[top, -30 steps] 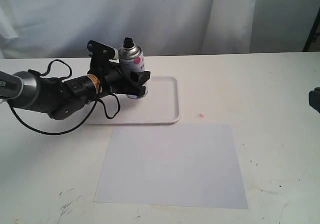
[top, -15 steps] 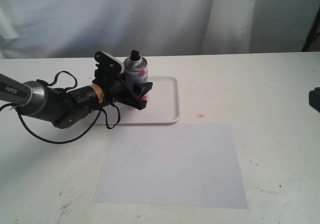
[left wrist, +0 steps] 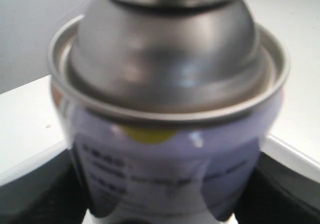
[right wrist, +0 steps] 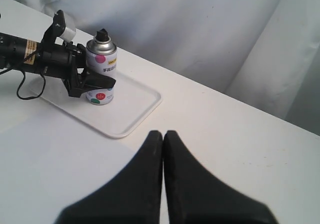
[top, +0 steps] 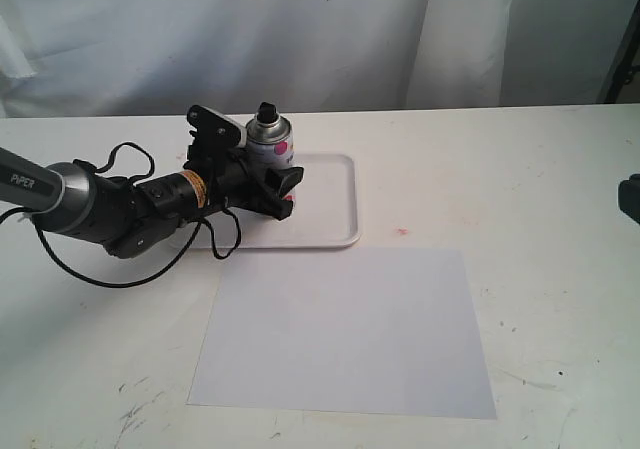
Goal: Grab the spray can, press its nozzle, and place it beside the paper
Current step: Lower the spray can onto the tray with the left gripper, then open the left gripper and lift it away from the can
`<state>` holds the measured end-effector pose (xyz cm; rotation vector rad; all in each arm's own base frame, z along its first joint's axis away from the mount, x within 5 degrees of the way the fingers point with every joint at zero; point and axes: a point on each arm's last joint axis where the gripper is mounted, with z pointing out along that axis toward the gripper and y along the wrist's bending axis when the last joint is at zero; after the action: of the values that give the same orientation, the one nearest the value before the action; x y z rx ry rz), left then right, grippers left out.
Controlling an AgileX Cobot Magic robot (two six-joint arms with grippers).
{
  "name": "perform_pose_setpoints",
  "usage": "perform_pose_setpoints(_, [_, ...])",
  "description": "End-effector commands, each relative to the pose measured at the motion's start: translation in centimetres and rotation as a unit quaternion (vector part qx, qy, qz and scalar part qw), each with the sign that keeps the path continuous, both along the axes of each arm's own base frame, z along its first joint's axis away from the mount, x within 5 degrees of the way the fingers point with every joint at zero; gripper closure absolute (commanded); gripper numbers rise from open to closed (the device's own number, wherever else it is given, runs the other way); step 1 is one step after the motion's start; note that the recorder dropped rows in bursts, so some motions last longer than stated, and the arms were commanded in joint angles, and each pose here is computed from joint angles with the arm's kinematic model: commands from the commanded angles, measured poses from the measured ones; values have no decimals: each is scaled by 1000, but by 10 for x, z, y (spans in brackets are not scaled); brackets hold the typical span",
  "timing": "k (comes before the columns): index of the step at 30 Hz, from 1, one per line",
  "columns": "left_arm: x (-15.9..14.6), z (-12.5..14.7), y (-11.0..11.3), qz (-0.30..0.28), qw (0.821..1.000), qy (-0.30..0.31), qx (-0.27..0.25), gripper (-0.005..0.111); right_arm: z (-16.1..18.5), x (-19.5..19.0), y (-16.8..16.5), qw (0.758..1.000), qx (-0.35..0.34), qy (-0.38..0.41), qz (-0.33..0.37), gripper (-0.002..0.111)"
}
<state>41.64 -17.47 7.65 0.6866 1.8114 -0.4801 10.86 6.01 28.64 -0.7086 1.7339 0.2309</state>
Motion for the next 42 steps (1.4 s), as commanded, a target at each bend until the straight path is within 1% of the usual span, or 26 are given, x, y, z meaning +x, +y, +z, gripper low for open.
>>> perform_pose_setpoints(1, [3, 2, -2, 4, 1000, -7, -21, 81, 0, -1, -1, 1000, 2, -7, -3, 108])
perform_pose_setpoints(8, [3, -1, -2, 9, 999, 1, -31, 81, 0, -1, -1, 1000, 2, -7, -4, 108])
perform_pose_setpoints(12, [3, 6, -3, 5, 999, -11, -49, 81, 1, 0, -1, 1000, 3, -10, -6, 108])
perform_pose_setpoints(17, [6, 12, -2, 20, 997, -40, -69, 81, 1, 0, -1, 1000, 6, -10, -8, 108])
perform_pose_setpoints(20, [7, 12, -1, 27, 996, -36, -72, 81, 1, 0, -1, 1000, 6, -12, -9, 108])
perform_pose_setpoints(24, [7, 8, 0, 32, 997, -23, -59, 81, 1, 0, -1, 1000, 7, -12, -9, 108])
perform_pose_setpoints(26, [7, 6, 1, 42, 997, -1, -61, 79, 2, 0, -2, 1000, 7, -13, -10, 108])
perform_pose_setpoints(27, [7, 4, 2, 49, 997, 15, -65, 76, 2, 0, -2, 1000, 7, -13, -10, 108])
perform_pose_setpoints(28, [8, 3, 2, 60, 995, 34, -72, 69, 2, 0, -2, 1000, 7, -13, -10, 108])
perform_pose_setpoints(30, [11, 2, 3, 75, 993, 58, -75, 49, 2, 0, -2, 1000, 12, -10, -12, 108])
perform_pose_setpoints(32, [16, 4, 4, 98, 988, 81, -87, 21, 2, 0, -2, 1000, 17, -8, -14, 108])
perform_pose_setpoints(33, [18, 5, 4, 100, 988, 81, -86, 12, 2, 0, -2, 1000, 17, -8, -14, 108])
perform_pose_setpoints(34, [20, 7, 3, 101, 988, 79, -86, 7, 2, 0, -2, 1000, 17, -8, -14, 108])
perform_pose_setpoints(35, [21, 9, 3, 102, 988, 77, -85, 4, 2, 0, -2, 1000, 17, -8, -14, 108])
perform_pose_setpoints(42, [23, 20, 1, 88, 991, 63, -74, 5, 2, 0, -2, 1000, 17, -8, -14, 108])
